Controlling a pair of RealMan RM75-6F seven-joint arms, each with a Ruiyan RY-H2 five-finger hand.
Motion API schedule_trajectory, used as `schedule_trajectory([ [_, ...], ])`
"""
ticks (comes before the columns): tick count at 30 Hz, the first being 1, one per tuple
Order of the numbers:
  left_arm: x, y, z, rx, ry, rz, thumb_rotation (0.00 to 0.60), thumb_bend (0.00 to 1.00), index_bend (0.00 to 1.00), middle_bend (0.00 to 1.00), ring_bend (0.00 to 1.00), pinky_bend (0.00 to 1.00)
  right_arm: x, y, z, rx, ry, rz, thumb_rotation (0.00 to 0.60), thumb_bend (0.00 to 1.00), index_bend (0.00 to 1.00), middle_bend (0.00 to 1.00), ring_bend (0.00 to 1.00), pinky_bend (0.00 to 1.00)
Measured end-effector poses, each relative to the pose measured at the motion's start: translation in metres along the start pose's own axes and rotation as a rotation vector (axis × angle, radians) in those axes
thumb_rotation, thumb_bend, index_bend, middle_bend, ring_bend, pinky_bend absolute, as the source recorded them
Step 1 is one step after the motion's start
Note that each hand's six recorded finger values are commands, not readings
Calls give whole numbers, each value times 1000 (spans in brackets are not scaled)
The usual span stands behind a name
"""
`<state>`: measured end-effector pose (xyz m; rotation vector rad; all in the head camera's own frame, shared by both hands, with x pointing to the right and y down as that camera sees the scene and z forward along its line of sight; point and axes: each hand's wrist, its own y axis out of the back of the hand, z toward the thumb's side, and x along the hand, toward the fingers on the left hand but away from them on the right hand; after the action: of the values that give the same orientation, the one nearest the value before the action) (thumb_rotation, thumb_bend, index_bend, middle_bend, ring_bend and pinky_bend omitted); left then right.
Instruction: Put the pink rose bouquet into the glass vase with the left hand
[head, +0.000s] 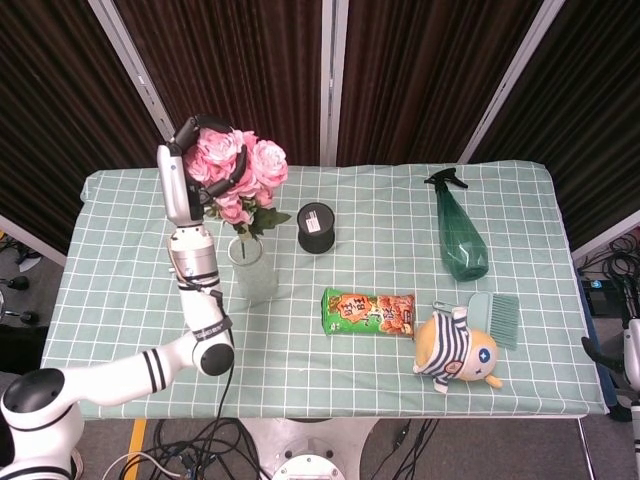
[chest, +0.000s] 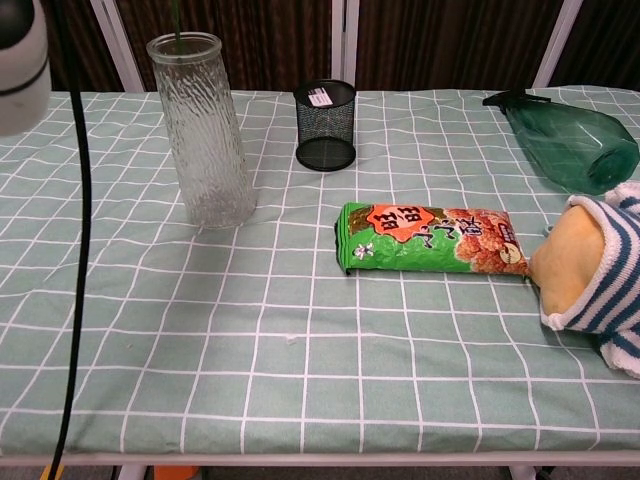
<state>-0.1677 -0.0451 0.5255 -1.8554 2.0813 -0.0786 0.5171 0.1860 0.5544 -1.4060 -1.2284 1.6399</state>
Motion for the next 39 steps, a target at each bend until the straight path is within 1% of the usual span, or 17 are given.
schedule_trajectory([
  [4,-18,2,-20,13,51,-15,600,287,496,495,597,782,-2,-3,0,-2,-1,8,600,148,0,0,0,0],
  [6,-29,4,-33,18,87,-22,600,285,460,469,570,761,-3,-4,2,-2,3,11,600,148,0,0,0,0],
  [9,-39,6,-46,15,130,-39,600,254,307,345,440,648,-3,-6,6,1,12,14,600,149,0,0,0,0],
  [10,-41,5,-48,14,139,-48,600,239,238,283,370,584,-3,-6,7,2,14,15,600,149,0,0,0,0],
  [12,-45,6,-52,15,153,-70,600,211,147,187,256,472,-3,-7,8,3,14,18,600,148,0,0,0,0],
  [14,-47,8,-54,24,151,-80,600,175,86,76,158,361,-3,-7,8,1,11,20,600,148,0,0,0,0],
  [17,-47,12,-52,24,140,-82,600,136,72,7,98,279,-3,-6,8,0,6,22,600,149,0,0,0,0],
  [19,-47,14,-50,9,129,-81,600,115,72,1,84,252,-3,-6,8,-1,6,22,600,149,0,0,0,0],
  [22,-43,21,-44,-3,96,-79,600,96,72,1,81,242,-3,-6,10,-3,10,21,600,148,0,0,0,0],
  [25,-37,34,-36,16,57,-70,600,93,72,2,80,242,-3,-5,11,-2,15,17,600,148,0,0,0,0],
  [28,-32,51,-28,58,19,-57,600,92,72,8,80,244,-2,-3,12,-1,19,11,600,148,0,0,0,0],
  [31,-28,76,-22,126,-23,-39,600,91,76,29,80,244,-1,-1,13,1,23,6,600,148,0,0,0,0],
  [32,-27,87,-21,159,-36,-33,600,91,78,38,81,245,-1,-1,13,2,24,5,600,148,0,0,0,0],
  [34,-28,106,-23,213,-42,-29,600,89,85,62,81,244,0,-1,13,2,24,3,600,148,0,0,0,0],
  [36,-34,128,-28,284,-29,-35,600,89,94,77,81,243,1,-2,13,2,24,2,600,149,0,0,0,0],
  [39,-51,159,-41,393,13,-68,600,91,153,134,98,250,2,-3,13,5,30,1,600,149,0,0,0,0],
])
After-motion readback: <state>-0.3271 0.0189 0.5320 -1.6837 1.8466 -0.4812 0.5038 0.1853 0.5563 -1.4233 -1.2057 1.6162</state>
